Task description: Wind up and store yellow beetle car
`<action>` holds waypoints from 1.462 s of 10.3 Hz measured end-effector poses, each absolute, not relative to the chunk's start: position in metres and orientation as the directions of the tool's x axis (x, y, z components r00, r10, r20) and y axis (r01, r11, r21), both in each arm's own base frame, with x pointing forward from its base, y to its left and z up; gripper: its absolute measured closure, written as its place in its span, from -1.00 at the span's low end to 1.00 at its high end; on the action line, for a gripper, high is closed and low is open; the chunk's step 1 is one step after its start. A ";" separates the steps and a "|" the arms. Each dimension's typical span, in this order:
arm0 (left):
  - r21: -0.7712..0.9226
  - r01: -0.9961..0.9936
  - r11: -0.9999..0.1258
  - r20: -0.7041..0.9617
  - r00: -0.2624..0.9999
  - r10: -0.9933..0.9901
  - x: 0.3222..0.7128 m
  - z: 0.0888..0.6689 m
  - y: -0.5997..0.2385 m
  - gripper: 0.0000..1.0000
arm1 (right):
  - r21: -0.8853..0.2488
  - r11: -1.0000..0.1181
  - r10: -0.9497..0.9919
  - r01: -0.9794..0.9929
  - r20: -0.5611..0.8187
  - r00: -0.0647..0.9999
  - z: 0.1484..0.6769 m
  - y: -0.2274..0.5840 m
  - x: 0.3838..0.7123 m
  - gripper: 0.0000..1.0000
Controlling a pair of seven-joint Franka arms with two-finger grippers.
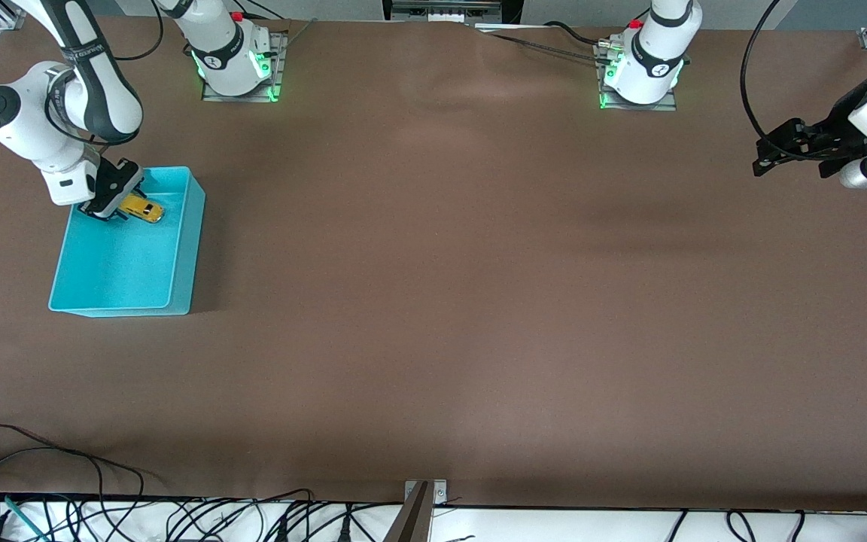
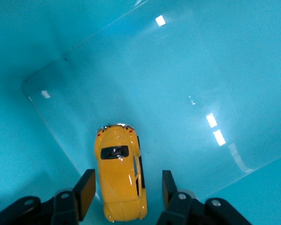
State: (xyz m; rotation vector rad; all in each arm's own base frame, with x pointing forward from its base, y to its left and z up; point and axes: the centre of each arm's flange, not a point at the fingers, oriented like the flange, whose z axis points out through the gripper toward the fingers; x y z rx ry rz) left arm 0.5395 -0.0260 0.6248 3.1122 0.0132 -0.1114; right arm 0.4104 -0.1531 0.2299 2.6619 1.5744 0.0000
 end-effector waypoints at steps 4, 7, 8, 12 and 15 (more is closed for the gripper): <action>0.027 0.010 -1.000 -0.072 0.997 0.008 0.540 0.625 -0.026 -1.00 | 0.059 -0.473 0.881 0.879 0.007 0.473 0.278 -0.149 0.443 -0.34; 0.027 0.014 -1.000 -0.072 0.997 0.012 0.540 0.625 -0.023 -1.00 | -0.011 -0.555 0.832 0.832 0.006 0.555 0.359 -0.130 0.496 -0.34; 0.027 0.014 -1.000 -0.072 0.997 0.012 0.540 0.625 -0.023 -1.00 | -0.025 -0.616 0.788 0.788 0.001 0.616 0.386 -0.120 0.510 -0.36; 0.027 0.014 -1.000 -0.072 0.997 0.012 0.540 0.625 -0.024 -1.00 | -0.017 -0.847 0.531 0.531 -0.004 0.847 0.456 -0.094 0.540 -0.97; 0.027 0.011 -1.000 -0.072 0.997 0.009 0.540 0.625 -0.025 -1.00 | -0.022 -0.967 0.253 0.252 -0.048 0.966 0.493 -0.058 0.555 -1.00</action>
